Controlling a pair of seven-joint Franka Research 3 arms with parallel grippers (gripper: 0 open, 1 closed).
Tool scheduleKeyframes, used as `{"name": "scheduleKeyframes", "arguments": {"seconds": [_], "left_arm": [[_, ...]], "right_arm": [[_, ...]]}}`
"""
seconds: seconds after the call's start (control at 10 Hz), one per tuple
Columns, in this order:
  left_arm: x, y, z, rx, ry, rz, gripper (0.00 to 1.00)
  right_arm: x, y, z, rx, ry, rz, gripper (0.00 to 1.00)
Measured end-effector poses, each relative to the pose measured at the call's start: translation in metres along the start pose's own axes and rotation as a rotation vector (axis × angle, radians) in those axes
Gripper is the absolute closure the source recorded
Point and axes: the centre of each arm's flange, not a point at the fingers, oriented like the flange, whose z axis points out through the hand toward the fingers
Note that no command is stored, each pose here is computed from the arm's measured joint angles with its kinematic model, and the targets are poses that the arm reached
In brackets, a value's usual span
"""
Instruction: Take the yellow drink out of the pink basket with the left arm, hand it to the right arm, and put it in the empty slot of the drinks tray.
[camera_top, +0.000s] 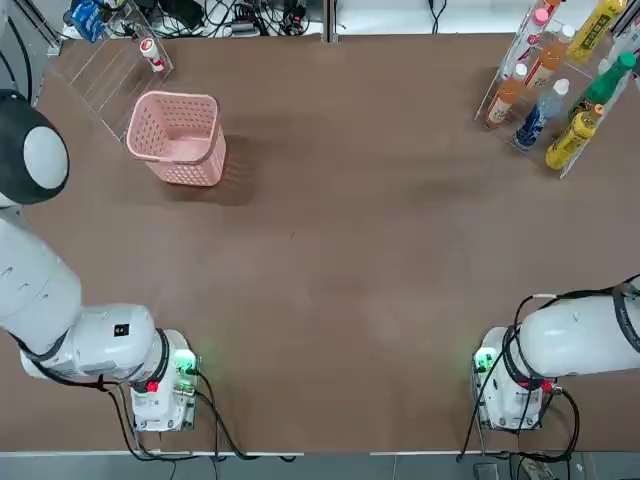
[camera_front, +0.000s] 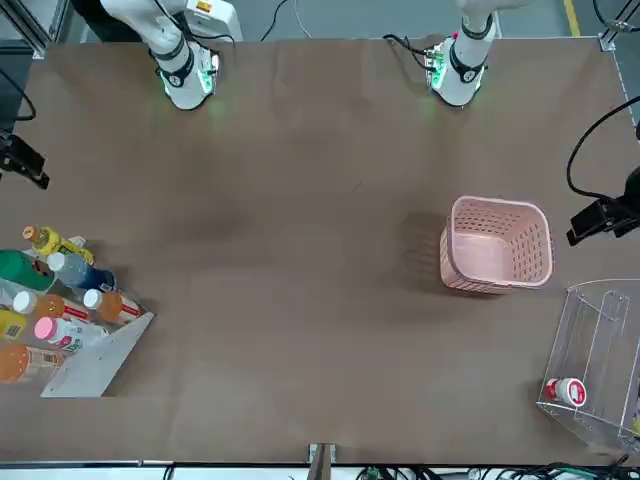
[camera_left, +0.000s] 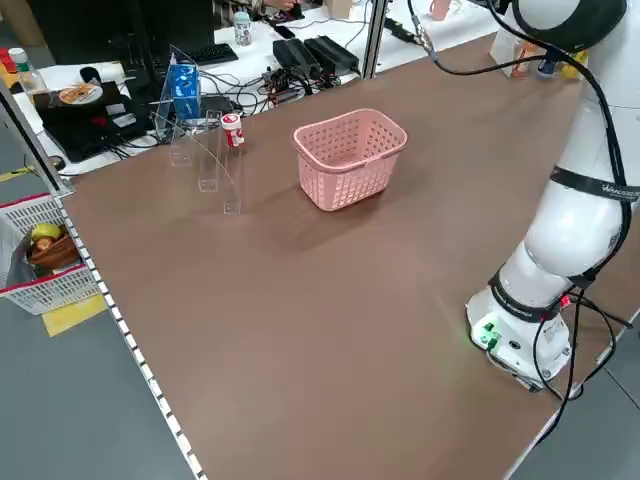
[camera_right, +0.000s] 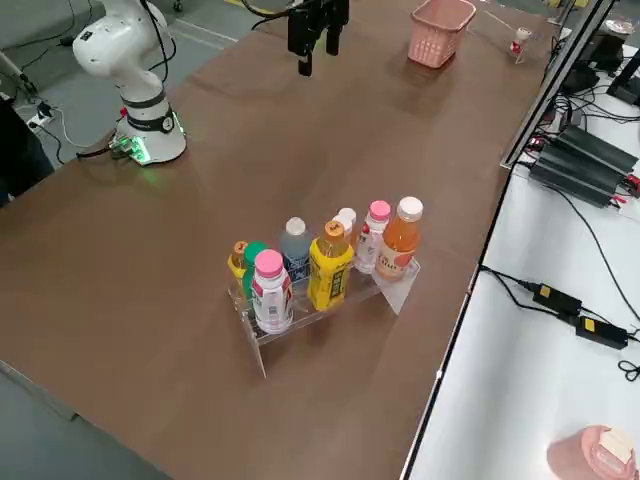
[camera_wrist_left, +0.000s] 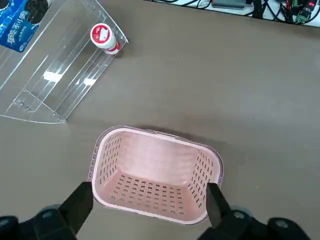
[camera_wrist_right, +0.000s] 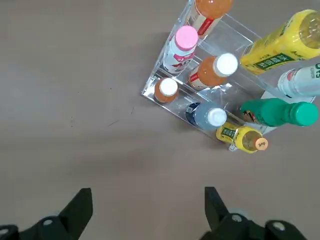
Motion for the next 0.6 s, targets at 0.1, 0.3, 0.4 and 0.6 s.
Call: {"name": "scheduleKeyframes", "arguments": {"seconds": [0.1,0.3,0.4,0.6], "left_arm": [[0.0000,0.0000,0.0000,0.000,0.000,0.000,0.00],[0.0000,0.0000,0.0000,0.000,0.000,0.000,0.00],[0.0000,0.0000,0.0000,0.000,0.000,0.000,0.00],[-0.0001,0.0004,0.0000,0.000,0.000,0.001,0.00]], "right_arm": [[0.0000,-0.0010,0.0000,0.002,0.000,-0.010,0.01],[0.0001,-0.0023,0.0000,0.004,0.000,-0.015,0.01],[-0.0007,-0.0027,0.0005,0.006,-0.007,-0.016,0.01],[-0.0021,-0.0029,0.0017,0.008,-0.020,-0.016,0.01]]}}
